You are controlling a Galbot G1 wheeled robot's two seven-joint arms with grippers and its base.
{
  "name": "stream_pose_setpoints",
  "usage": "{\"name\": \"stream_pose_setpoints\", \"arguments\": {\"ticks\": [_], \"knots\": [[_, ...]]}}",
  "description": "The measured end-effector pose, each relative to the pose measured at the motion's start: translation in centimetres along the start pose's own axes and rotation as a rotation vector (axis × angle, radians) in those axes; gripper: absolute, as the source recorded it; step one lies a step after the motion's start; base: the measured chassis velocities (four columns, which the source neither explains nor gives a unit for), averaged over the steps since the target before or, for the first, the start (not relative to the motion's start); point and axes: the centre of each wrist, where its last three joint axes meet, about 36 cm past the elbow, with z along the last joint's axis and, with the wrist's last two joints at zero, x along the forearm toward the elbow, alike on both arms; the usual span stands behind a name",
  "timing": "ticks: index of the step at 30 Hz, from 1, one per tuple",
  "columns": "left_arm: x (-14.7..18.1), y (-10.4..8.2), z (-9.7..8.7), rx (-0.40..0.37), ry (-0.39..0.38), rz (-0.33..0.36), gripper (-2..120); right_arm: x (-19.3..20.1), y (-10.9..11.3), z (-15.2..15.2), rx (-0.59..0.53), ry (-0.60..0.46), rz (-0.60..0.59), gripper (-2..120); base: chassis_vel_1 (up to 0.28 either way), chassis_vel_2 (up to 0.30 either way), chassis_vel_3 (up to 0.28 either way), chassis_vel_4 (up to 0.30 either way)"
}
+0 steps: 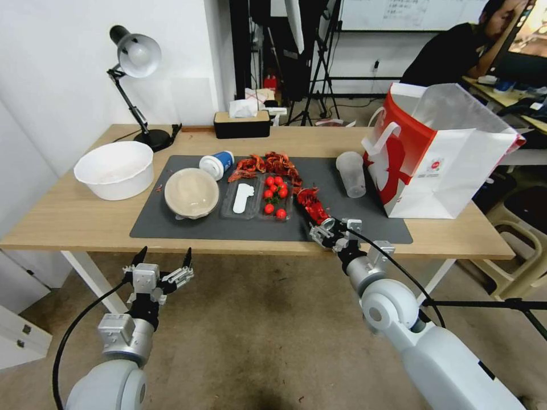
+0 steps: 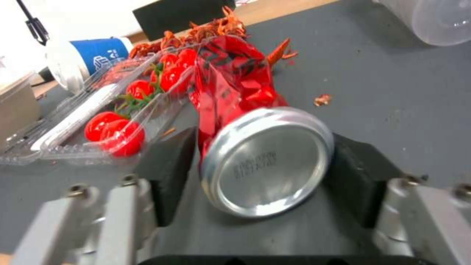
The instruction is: Pick up the trash from the table and place it into the takeout bag.
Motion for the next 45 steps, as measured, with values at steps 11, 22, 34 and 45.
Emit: {"name": "stream_pose_setpoints", "arguments": {"ticks": [11,22,34,45], "knots": [[-0.1,0.0,0.1,-0.003,-0.001,0.003,100,0.6,-0.3,0.0,-0.008,-0.008,0.014,53,0.000,0.000,0.000,0.000],[-0.2,0.1,0.0,-0.007,-0.003,0.005,100,3.3,-0.6,-7.1,-0.007,-0.235,-0.067,53,0.000,0.000,0.000,0.000],[0.1,-0.2,-0.1,-0.006,-0.006,0.007,100,2.4,-6.8,-23.7,0.086,-0.537,0.143,53,0.000,0.000,0.000,0.000],[0.2,-0.2,-0.1,-0.006,-0.011,0.005,100,0.4,-8.1,-28.2,0.039,-0.397,0.413,53,0.000,0.000,0.000,0.000]]}}
